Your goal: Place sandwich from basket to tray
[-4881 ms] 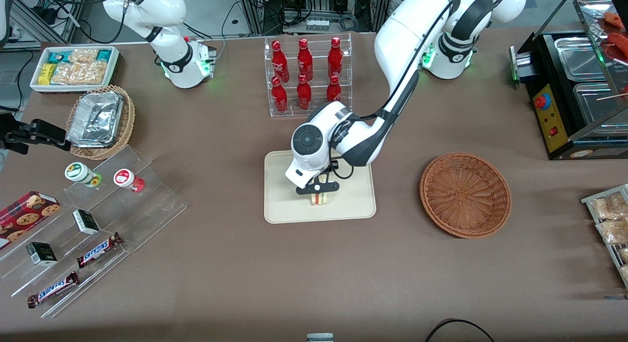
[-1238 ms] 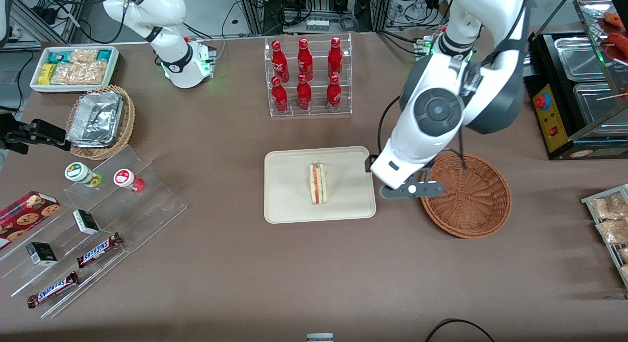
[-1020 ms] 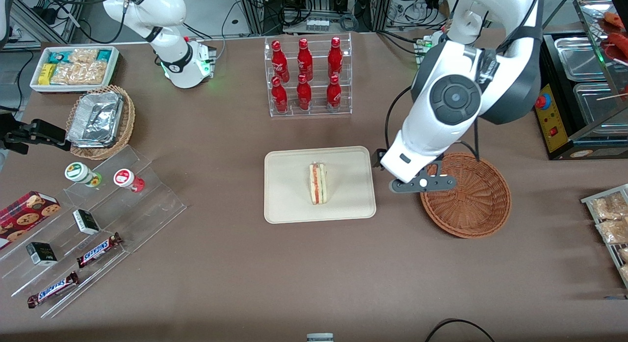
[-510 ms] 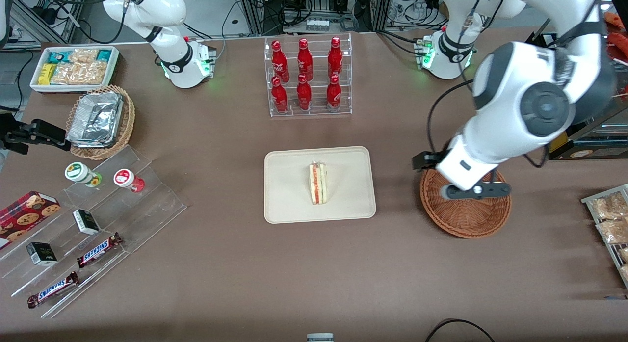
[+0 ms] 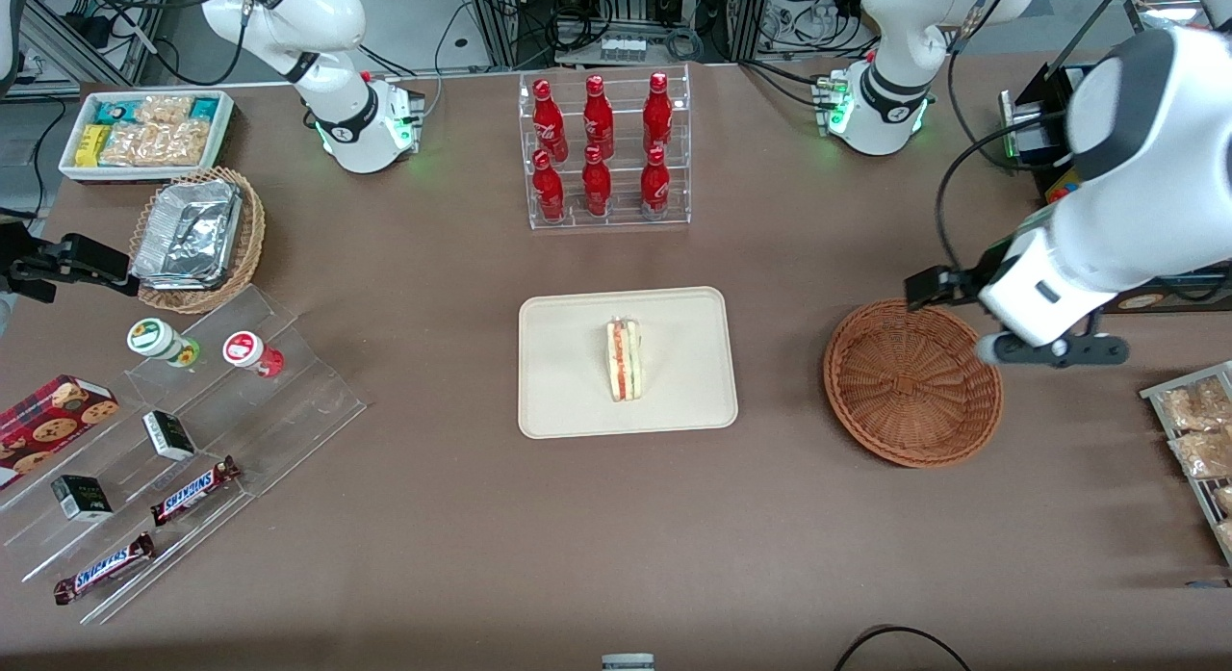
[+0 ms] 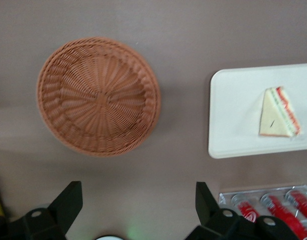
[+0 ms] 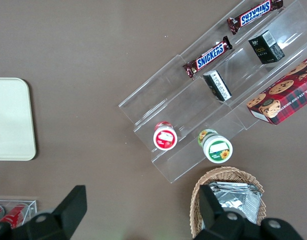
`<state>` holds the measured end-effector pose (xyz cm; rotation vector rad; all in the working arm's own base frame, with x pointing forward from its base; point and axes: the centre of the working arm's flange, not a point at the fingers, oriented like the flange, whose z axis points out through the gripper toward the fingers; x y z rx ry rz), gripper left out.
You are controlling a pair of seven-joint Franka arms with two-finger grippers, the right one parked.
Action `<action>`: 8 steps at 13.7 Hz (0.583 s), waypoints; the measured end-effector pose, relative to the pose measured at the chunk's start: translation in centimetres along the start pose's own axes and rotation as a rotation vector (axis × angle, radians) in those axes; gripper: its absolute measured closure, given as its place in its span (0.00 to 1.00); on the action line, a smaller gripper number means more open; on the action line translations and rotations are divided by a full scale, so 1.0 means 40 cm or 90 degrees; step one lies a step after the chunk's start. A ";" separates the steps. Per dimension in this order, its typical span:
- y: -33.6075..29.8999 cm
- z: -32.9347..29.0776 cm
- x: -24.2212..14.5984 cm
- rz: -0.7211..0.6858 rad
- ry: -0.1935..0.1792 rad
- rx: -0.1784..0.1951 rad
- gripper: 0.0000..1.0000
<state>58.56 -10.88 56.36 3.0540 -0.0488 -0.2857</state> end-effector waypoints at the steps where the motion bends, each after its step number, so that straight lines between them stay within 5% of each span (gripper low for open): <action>1: -0.024 -0.009 -0.020 0.006 -0.008 0.006 0.00; 5: -0.095 -0.053 -0.098 0.007 -0.029 0.018 0.00; 8: -0.122 -0.072 -0.126 -0.002 -0.031 0.058 0.00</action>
